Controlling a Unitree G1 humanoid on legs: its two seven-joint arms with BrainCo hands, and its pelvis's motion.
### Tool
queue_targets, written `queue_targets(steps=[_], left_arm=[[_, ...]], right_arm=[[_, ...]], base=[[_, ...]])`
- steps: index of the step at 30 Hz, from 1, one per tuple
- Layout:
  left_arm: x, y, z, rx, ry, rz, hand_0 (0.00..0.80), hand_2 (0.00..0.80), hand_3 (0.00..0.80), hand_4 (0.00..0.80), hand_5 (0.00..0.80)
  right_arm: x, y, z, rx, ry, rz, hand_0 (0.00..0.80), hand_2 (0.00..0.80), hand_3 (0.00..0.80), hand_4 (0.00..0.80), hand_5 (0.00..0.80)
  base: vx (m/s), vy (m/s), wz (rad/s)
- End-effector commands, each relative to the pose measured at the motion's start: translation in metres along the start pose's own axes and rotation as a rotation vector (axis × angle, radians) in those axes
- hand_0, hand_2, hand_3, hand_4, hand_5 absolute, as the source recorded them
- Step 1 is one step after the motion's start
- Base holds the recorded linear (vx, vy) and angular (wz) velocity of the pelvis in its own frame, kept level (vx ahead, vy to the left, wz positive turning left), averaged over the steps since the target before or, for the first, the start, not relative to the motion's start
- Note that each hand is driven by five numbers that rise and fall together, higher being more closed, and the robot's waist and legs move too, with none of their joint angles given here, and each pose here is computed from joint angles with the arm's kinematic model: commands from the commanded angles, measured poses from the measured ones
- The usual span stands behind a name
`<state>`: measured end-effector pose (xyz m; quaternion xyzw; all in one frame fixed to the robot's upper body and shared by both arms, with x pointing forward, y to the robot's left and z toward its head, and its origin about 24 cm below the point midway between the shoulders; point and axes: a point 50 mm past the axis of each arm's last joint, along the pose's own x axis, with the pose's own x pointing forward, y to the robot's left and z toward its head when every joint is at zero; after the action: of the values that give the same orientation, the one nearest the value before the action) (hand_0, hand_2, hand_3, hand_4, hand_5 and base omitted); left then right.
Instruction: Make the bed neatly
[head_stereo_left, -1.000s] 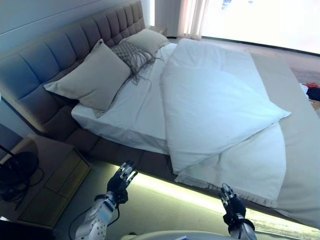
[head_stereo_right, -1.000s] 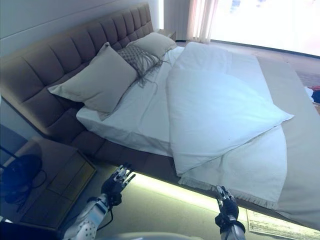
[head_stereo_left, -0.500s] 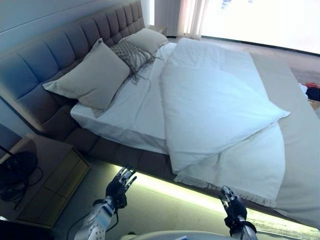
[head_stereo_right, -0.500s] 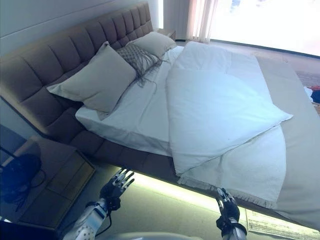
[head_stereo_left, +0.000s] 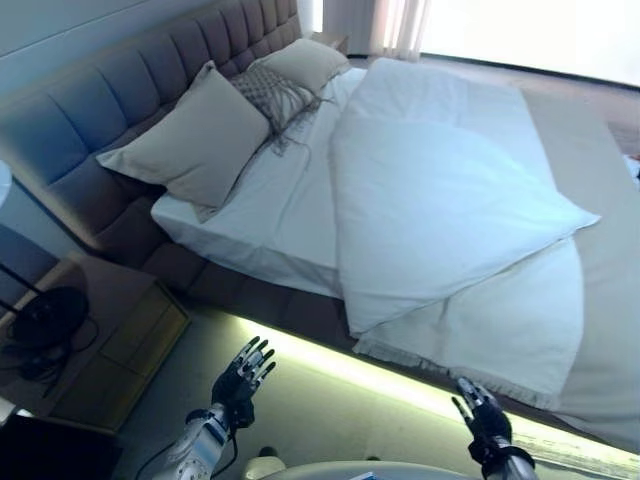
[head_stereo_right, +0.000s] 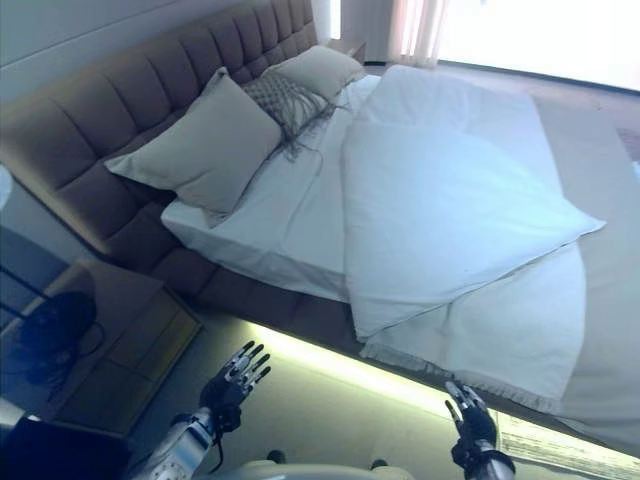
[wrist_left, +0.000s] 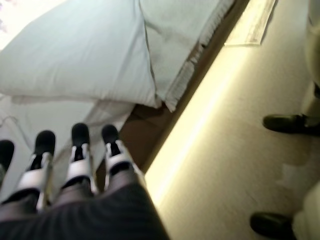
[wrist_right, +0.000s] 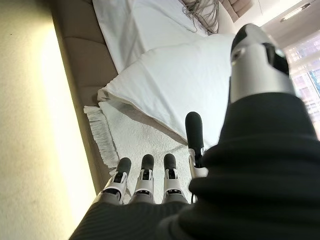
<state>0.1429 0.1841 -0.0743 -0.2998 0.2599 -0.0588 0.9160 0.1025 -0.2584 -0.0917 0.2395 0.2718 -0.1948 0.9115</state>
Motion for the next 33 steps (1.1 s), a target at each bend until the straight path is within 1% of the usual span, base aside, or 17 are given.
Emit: queue_targets(steps=[1,4,6,12,15,19,22,24,27,30,33], left_arm=[[0.003,-0.004,0.036,0.098,-0.104,-0.081,0.000,0.000,0.000,0.000,0.000],[0.014,-0.001,0.043,0.121,-0.094,-0.075,0.000,0.000,0.000,0.000,0.000],[0.019,-0.003,0.050,0.119,-0.101,-0.102,0.000,0.000,0.000,0.000,0.000],[0.022,0.002,0.060,0.140,-0.077,-0.053,0.000,0.000,0.000,0.000,0.000],[0.015,0.008,0.061,0.122,-0.094,-0.011,0.000,0.000,0.000,0.000,0.000],[0.008,0.014,0.052,0.042,-0.126,0.046,0.000,0.000,0.000,0.000,0.000],[0.015,0.003,0.044,0.011,-0.124,0.006,0.000,0.000,0.000,0.000,0.000],[0.021,-0.007,0.039,0.017,-0.112,-0.024,0.000,0.000,0.000,0.000,0.000],[0.021,-0.009,0.033,-0.004,-0.109,-0.028,0.000,0.000,0.000,0.000,0.000],[0.020,-0.008,0.035,-0.006,-0.107,-0.026,0.000,0.000,0.000,0.000,0.000],[0.024,-0.012,0.034,0.011,-0.077,-0.053,0.000,0.000,0.000,0.000,0.000]], right_arm=[[0.001,0.030,0.008,0.067,-0.084,0.129,0.000,0.000,0.000,0.000,0.000],[0.001,0.034,0.000,0.093,-0.079,0.108,0.000,0.000,0.000,0.000,0.000],[0.001,0.034,-0.003,0.108,-0.081,0.102,0.000,0.000,0.000,0.000,0.000],[0.012,0.039,0.002,0.088,-0.063,0.147,0.000,0.000,0.000,0.000,0.000],[0.011,0.041,0.003,0.070,-0.037,0.175,0.000,0.000,0.000,0.000,0.000],[0.006,0.039,0.006,0.031,-0.020,0.174,0.000,0.000,0.000,0.000,0.000],[0.004,0.034,0.013,0.046,-0.057,0.156,0.000,0.000,0.000,0.000,0.000],[0.006,0.033,0.018,0.039,-0.083,0.151,0.000,0.000,0.000,0.000,0.000],[0.014,0.037,0.022,0.015,-0.075,0.173,0.000,0.000,0.000,0.000,0.000],[0.014,0.035,0.017,0.010,-0.051,0.179,0.000,0.000,0.000,0.000,0.000],[0.014,0.042,0.009,0.052,-0.063,0.156,0.000,0.000,0.000,0.000,0.000]], base=[[-0.085,0.127,-0.12],[-0.080,0.042,0.05],[-0.009,-0.162,0.36],[-0.016,-0.463,0.16],[-0.076,-0.438,-0.23],[-0.097,-0.418,-0.43],[-0.112,-0.248,-0.08],[-0.101,-0.172,0.15],[-0.016,-0.067,0.16],[0.083,0.055,-0.03],[0.124,0.168,0.25]])
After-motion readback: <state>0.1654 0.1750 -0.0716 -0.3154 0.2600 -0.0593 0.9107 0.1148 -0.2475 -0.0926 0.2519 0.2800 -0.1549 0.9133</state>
